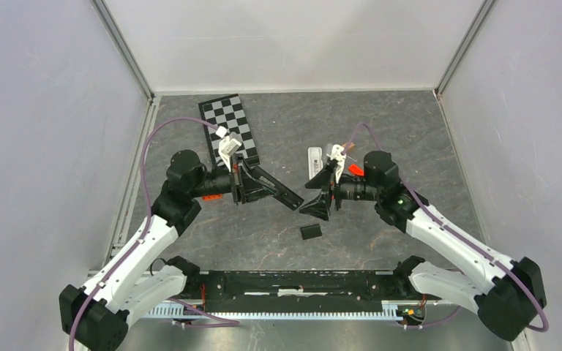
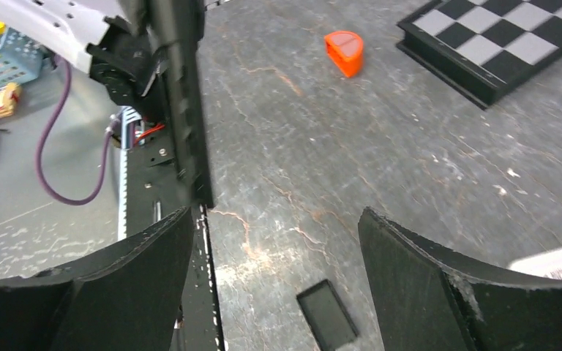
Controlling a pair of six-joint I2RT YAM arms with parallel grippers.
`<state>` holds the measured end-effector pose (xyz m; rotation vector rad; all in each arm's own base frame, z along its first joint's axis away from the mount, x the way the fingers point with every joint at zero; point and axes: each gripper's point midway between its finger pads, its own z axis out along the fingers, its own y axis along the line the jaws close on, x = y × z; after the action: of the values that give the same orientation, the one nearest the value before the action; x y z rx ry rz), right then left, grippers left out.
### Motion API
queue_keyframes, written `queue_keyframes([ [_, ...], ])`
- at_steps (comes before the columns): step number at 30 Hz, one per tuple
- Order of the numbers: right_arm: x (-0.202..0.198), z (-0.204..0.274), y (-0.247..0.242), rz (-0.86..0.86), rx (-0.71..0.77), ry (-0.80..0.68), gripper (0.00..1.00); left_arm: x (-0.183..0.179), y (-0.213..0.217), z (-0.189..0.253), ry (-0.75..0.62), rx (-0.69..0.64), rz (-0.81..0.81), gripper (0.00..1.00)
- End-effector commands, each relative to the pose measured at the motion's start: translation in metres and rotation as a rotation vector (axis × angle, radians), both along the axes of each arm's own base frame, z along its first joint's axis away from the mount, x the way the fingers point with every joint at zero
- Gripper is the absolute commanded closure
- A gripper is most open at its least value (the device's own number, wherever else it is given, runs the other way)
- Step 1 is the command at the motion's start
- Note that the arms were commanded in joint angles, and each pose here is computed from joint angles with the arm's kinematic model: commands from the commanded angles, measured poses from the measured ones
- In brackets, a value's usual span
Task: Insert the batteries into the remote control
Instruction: Adjust the remote control.
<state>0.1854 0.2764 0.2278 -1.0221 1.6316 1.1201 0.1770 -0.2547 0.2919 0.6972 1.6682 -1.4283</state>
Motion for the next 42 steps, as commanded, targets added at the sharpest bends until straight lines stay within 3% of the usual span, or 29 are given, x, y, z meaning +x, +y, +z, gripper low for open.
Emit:
queue_keyframes([
  [1,-0.008,0.036,0.025,0.154,0.078,-0.062,0.15,-0.03,-0.003,0.006,-0.038,0.0,-0.215,0.98],
  [9,-0.04,0.047,0.047,0.348,0.131,0.015,0.36,-0.03,-0.003,0.013,-0.055,-0.008,-0.216,0.98],
  [16,-0.051,0.054,0.05,0.378,0.166,0.008,0.31,-0.031,-0.003,0.013,-0.063,-0.005,-0.218,0.98],
  [18,-0.053,0.059,0.055,0.389,0.191,0.025,0.38,-0.03,-0.003,0.014,-0.066,-0.006,-0.214,0.97],
  [21,-0.053,0.061,0.061,0.384,0.215,0.065,0.59,-0.029,-0.003,0.016,-0.059,-0.009,-0.201,0.94],
  [26,-0.044,0.06,0.066,0.308,0.263,0.115,0.89,-0.022,-0.004,0.034,-0.038,-0.074,-0.136,0.77],
  [29,-0.037,0.064,0.066,0.24,0.319,0.14,0.96,-0.012,-0.005,0.049,0.007,-0.166,-0.064,0.66],
  [32,-0.034,0.073,0.065,0.203,0.401,0.173,0.97,-0.003,-0.006,0.059,0.072,-0.276,-0.019,0.59],
  [34,-0.033,0.076,0.065,0.196,0.43,0.197,0.96,0.002,-0.006,0.06,0.097,-0.323,0.0,0.59],
  [37,-0.027,0.072,0.067,0.168,0.432,0.221,0.94,0.005,-0.006,0.057,0.101,-0.338,0.008,0.81],
  [38,-0.025,0.07,0.068,0.153,0.423,0.223,0.88,0.008,-0.006,0.053,0.105,-0.327,0.022,0.93],
  [39,-0.021,0.067,0.068,0.136,0.408,0.214,0.78,0.01,-0.006,0.051,0.096,-0.315,0.034,0.98],
  [42,-0.004,0.058,0.063,0.018,0.347,0.167,0.32,0.017,-0.004,0.039,0.068,-0.252,0.088,0.98],
])
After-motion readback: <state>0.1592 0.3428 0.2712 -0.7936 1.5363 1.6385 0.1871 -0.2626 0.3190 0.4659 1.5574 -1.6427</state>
